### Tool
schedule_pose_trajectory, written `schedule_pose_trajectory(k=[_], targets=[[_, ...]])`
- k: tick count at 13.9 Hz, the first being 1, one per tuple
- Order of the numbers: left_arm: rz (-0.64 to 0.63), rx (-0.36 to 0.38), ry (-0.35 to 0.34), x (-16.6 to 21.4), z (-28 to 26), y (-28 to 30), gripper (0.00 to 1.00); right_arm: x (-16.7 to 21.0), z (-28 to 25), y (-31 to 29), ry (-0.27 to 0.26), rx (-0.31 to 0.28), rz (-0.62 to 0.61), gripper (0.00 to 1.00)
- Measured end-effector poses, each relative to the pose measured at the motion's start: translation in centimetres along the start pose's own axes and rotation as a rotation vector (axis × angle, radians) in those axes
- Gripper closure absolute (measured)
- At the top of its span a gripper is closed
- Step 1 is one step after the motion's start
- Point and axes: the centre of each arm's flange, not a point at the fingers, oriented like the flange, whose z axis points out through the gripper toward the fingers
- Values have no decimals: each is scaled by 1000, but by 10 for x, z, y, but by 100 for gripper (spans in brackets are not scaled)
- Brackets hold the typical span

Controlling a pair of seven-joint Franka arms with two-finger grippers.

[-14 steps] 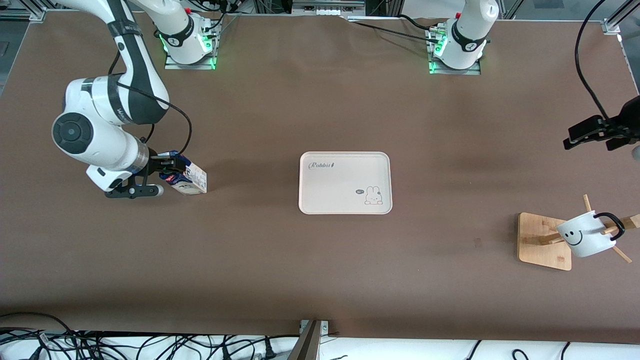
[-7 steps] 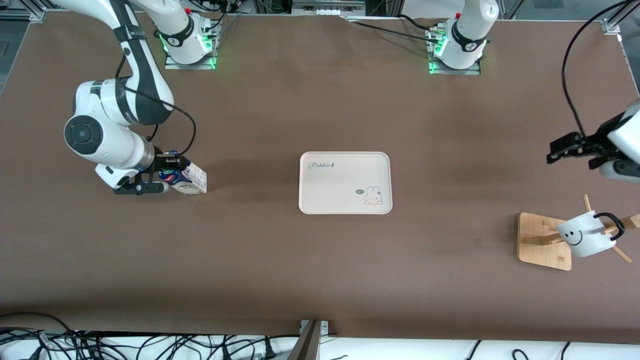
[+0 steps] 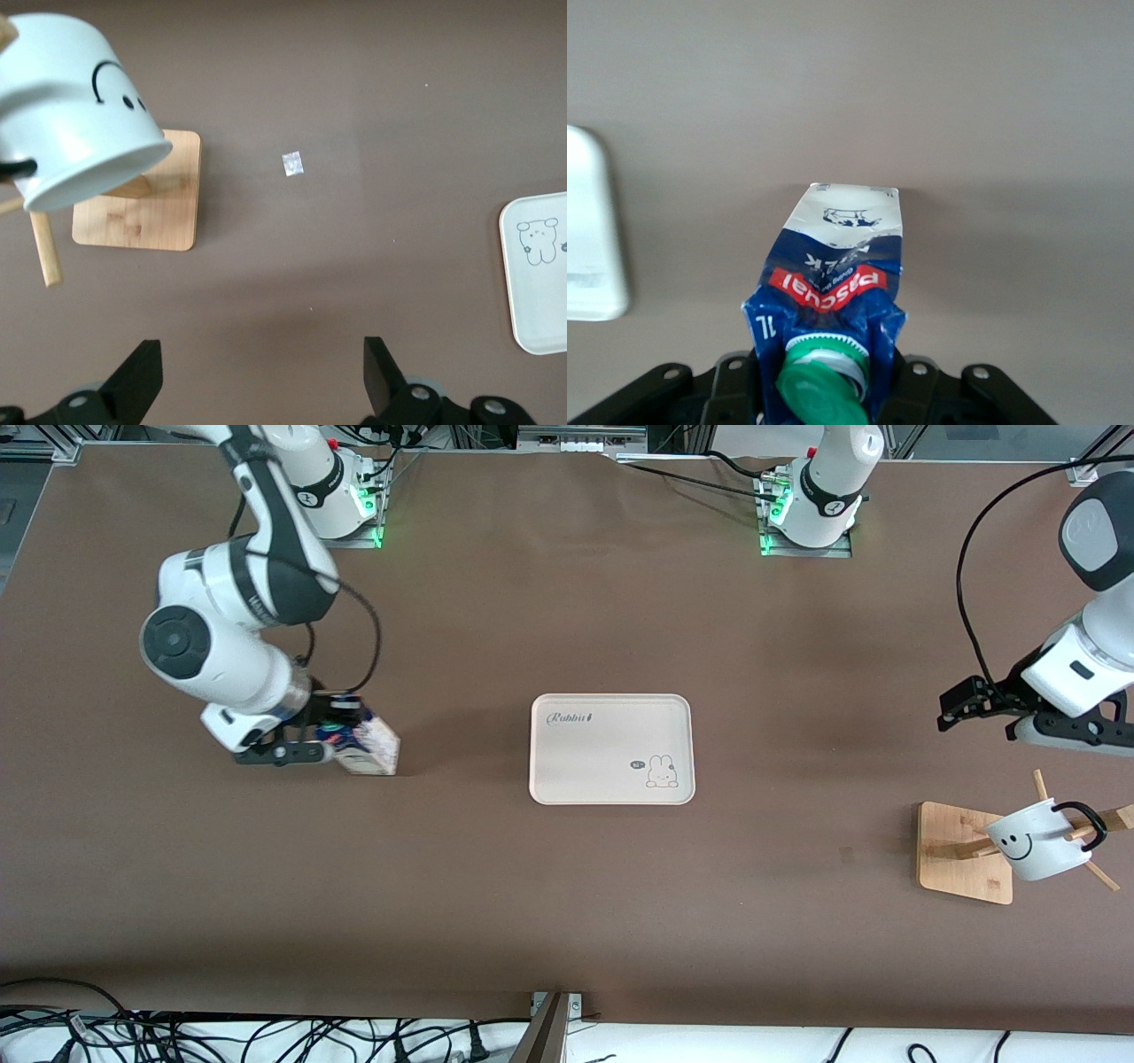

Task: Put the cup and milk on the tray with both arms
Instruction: 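Carry the milk carton onto the tray while the left gripper approaches the mug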

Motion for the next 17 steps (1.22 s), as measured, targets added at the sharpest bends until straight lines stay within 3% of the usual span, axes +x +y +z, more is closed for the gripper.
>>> schedule_pose_trajectory(k=[3, 8, 12, 17], targets=[[-4, -7, 29, -18, -5, 2, 0, -13, -8, -118, 16, 67, 37, 58], [-11, 22, 190, -23, -5, -1, 0, -49, 50, -272, -4, 76, 32, 57], [-31, 49, 358, -17, -4, -7, 0, -49, 77, -286, 9, 62, 32, 57], [-91, 11, 448, -20, 10, -3, 0, -42, 90, -282, 21, 48, 34, 56]])
